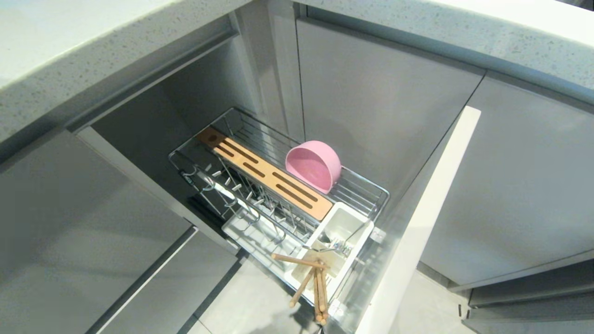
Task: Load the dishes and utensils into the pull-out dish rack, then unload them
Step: Take the plate out of the cupboard, then take the bowl out of the cupboard
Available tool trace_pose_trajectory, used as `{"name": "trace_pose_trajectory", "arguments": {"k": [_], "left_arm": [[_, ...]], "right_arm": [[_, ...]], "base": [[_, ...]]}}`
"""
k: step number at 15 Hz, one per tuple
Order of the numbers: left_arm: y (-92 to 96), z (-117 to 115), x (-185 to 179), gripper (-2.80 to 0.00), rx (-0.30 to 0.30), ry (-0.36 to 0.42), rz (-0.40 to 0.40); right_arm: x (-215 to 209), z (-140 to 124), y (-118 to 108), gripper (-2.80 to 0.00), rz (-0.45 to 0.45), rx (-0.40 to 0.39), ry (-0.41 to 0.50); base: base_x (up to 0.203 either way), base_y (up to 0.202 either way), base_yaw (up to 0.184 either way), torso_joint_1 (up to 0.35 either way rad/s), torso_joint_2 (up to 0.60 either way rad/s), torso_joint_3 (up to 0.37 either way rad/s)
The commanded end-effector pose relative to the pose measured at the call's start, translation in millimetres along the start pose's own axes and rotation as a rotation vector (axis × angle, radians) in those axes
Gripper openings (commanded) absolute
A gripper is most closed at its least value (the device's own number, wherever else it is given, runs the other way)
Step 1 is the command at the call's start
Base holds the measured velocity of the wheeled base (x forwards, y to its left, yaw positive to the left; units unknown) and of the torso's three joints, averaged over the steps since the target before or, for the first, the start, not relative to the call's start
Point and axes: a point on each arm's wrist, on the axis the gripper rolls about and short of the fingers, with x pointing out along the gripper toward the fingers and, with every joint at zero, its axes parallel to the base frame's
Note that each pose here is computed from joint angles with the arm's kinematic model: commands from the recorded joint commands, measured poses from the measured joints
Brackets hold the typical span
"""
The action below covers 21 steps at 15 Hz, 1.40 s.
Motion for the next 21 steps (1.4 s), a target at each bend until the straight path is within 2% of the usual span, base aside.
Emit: {"name": "trace_pose_trajectory", "arguments": {"k": [1,4,8,11,16,21], "left_arm": [[-1.0,-5.0,5.6,-2.80,-0.007,0.057,-0.037],[1.8,-9.0,17.9,-2.80,-0.029,0.110,-0.064],[10.8,-10.4,40.2,-2.80,-0.044,0.138,-0.085],[20.2,-8.1,59.6,-2.80,-0.038,0.114,-0.085],[26.9,0.4,89.5,-2.80,-0.003,0.018,-0.132],[25.0,-0.2,97.8,-2.80,-0.003,0.023,-0.166]], "right_arm": [[0.1,-0.4,0.0,-2.80,0.000,0.000,0.001],[0.1,-0.4,0.0,-2.80,0.000,0.000,0.001],[0.1,-0.4,0.0,-2.80,0.000,0.000,0.001],[0.0,-0.1,0.0,-2.80,0.001,0.000,0.000],[0.1,-0.4,0.0,-2.80,0.001,0.000,0.001],[0.1,-0.4,0.0,-2.80,0.000,0.000,0.001]], "base": [[0.000,0.000,0.000,0.000,0.00,0.000],[0.000,0.000,0.000,0.000,0.00,0.000],[0.000,0.000,0.000,0.000,0.00,0.000],[0.000,0.000,0.000,0.000,0.00,0.000],[0.000,0.000,0.000,0.000,0.00,0.000],[0.000,0.000,0.000,0.000,0.00,0.000]]}}
